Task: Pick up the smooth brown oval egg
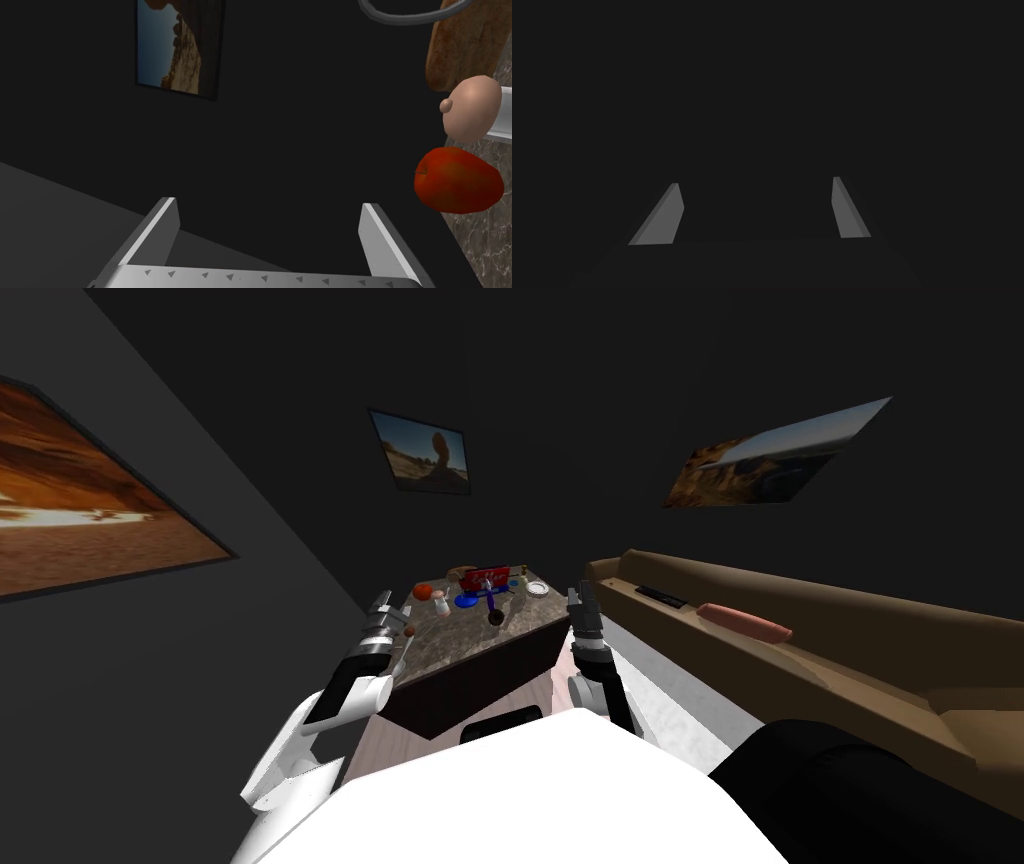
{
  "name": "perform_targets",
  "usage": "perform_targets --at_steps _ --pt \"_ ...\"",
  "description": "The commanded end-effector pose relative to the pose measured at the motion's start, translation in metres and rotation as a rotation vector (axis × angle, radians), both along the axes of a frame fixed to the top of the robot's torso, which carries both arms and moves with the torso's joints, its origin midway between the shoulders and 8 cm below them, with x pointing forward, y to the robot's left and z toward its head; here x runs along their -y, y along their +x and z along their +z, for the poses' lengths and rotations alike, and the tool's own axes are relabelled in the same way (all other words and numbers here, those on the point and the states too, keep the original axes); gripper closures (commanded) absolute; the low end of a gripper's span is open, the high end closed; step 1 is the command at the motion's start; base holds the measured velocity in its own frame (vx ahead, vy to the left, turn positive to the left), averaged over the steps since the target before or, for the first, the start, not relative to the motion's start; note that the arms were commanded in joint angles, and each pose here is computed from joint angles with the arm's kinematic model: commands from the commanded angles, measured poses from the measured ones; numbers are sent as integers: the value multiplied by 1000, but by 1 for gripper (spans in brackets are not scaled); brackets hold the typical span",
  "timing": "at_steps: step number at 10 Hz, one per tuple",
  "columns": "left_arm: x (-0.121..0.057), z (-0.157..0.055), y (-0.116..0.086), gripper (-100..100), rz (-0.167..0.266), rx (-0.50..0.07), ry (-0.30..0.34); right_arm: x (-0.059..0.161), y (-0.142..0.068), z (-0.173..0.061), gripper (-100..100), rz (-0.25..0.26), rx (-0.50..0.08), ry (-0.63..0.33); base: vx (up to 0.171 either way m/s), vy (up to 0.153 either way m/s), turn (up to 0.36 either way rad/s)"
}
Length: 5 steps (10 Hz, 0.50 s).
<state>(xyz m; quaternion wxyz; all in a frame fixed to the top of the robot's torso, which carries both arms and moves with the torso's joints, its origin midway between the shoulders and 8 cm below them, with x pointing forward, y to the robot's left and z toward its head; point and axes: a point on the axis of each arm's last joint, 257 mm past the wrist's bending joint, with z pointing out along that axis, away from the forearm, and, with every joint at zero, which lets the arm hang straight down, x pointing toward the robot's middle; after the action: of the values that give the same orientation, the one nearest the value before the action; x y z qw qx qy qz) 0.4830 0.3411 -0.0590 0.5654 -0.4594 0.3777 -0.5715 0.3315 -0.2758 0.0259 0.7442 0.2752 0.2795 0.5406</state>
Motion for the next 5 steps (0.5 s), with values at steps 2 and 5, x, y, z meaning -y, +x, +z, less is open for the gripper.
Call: perform_targets --at_steps 2,5 --pt "-14 -13 11 -100 29 -61 -31 0 0 0 0 0 0 0 -4 -30 -61" --pt "-38 -23 24 -100 72 -119 -79 0 0 0 0 0 0 0 -7 -29 -75"
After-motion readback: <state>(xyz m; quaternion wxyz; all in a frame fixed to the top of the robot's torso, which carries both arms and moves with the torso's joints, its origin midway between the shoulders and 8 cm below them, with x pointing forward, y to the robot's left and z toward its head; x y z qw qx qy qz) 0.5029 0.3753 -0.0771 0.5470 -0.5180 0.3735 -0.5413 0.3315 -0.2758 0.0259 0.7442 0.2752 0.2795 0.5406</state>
